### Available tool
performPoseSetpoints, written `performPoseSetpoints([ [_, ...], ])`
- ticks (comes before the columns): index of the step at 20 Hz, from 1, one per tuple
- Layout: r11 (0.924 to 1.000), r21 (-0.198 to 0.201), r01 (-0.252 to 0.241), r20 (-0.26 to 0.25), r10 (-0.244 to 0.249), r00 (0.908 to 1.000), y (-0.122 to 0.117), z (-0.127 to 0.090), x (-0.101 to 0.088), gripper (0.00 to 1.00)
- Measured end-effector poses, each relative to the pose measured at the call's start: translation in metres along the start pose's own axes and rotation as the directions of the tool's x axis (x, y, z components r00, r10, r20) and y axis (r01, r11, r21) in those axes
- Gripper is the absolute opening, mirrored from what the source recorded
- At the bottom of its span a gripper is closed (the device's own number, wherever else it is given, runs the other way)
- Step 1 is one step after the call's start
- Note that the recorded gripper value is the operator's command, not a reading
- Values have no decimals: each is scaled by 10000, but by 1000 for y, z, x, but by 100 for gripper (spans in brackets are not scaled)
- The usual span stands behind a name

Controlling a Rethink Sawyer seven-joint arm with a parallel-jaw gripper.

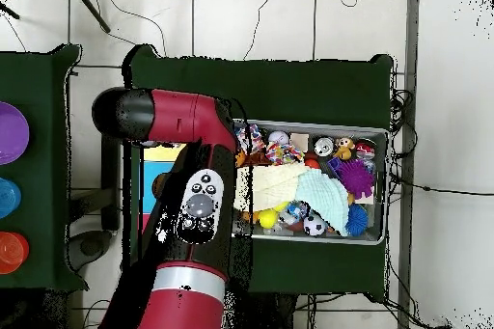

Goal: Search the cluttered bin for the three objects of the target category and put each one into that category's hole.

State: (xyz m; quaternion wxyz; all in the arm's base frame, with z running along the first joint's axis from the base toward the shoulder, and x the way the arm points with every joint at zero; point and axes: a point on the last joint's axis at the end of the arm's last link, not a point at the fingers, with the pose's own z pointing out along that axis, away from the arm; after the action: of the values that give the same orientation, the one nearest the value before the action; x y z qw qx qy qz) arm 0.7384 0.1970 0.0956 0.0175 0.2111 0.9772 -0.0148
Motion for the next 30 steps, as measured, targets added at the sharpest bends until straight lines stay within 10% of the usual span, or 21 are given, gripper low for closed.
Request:
performPoseSetpoints([
  [30,9991,-407,79,1117,-33,9937,9,-11,40,0],
])
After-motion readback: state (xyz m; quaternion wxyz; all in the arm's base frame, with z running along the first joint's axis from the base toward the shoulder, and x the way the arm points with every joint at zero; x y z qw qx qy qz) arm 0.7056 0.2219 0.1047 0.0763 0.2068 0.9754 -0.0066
